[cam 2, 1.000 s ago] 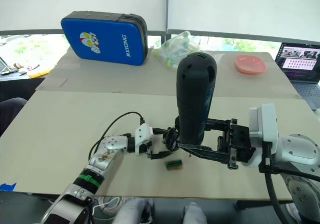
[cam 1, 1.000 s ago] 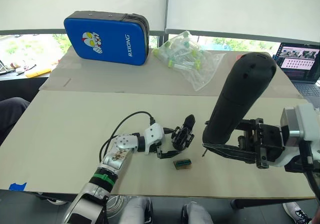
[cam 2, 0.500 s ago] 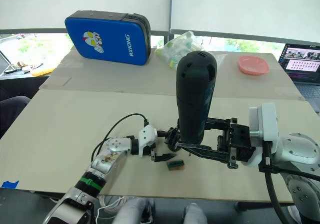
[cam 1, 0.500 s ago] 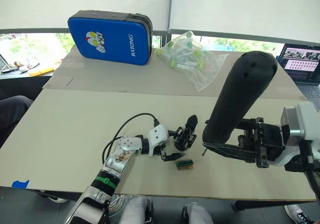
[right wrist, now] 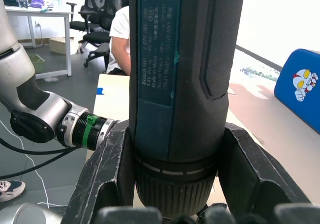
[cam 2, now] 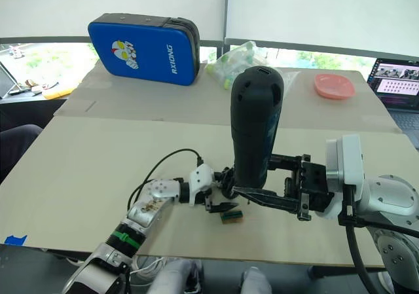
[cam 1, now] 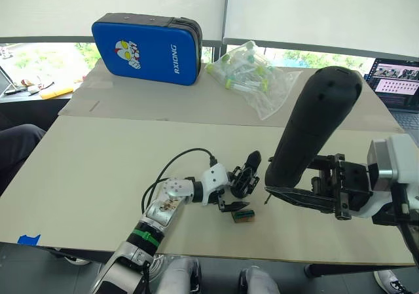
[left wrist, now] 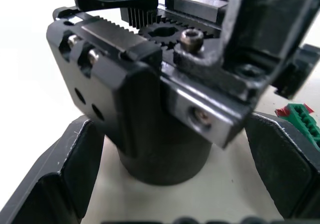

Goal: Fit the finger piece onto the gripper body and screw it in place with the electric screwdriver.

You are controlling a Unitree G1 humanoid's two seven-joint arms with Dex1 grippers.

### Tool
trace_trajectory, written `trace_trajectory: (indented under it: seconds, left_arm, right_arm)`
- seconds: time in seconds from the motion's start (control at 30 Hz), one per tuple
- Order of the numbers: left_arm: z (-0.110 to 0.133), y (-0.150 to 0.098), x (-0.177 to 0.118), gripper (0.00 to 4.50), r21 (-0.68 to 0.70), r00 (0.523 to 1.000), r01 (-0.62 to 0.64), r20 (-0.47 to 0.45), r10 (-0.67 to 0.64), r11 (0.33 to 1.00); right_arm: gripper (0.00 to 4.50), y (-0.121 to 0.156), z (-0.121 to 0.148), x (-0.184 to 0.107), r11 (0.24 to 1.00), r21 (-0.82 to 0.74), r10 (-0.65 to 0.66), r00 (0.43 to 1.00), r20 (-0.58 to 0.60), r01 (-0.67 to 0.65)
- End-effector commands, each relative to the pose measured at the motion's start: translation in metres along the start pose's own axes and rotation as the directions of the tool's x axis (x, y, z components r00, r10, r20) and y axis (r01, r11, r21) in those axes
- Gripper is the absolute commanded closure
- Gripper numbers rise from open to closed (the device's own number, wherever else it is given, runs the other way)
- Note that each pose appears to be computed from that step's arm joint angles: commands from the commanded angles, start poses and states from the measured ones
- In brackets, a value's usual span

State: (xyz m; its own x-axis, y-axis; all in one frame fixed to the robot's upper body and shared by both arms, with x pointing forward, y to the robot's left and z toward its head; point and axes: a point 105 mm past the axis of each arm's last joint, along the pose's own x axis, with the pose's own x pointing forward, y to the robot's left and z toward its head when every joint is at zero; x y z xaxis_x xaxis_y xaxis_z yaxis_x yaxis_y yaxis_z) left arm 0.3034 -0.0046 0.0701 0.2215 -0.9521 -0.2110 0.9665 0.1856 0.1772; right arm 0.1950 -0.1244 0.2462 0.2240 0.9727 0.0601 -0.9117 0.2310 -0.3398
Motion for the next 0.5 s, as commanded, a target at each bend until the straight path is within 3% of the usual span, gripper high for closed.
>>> trace_trajectory:
  seconds: [0.03,0.13,0.23,0.5]
  left_arm:
    - [-0.006,-0.002,0.004,0.03,-0.004,0.999,0.005,-0.033,-0.005,1.000]
    - [-0.010,0.000,0.002,0.87,-0.004,0.999,-0.002,-0.049,0.002,1.000]
    - [-0.014,0.002,-0.001,2.18,-0.009,0.998,-0.013,-0.065,0.013,1.000]
    - [-0.016,0.004,-0.003,2.16,-0.012,0.997,-0.016,-0.073,0.015,1.000]
  right_arm:
    - [2.59,0.002,0.013,0.000,0.998,-0.060,0.001,1.000,0.030,0.001]
    - [2.59,0.001,0.013,0.000,0.998,-0.064,-0.003,1.000,0.028,0.005]
    - [2.59,-0.001,0.014,-0.001,0.997,-0.070,-0.008,1.000,0.027,0.009]
    - [2.59,-0.003,0.023,-0.001,0.997,-0.078,0.010,0.999,0.034,-0.007]
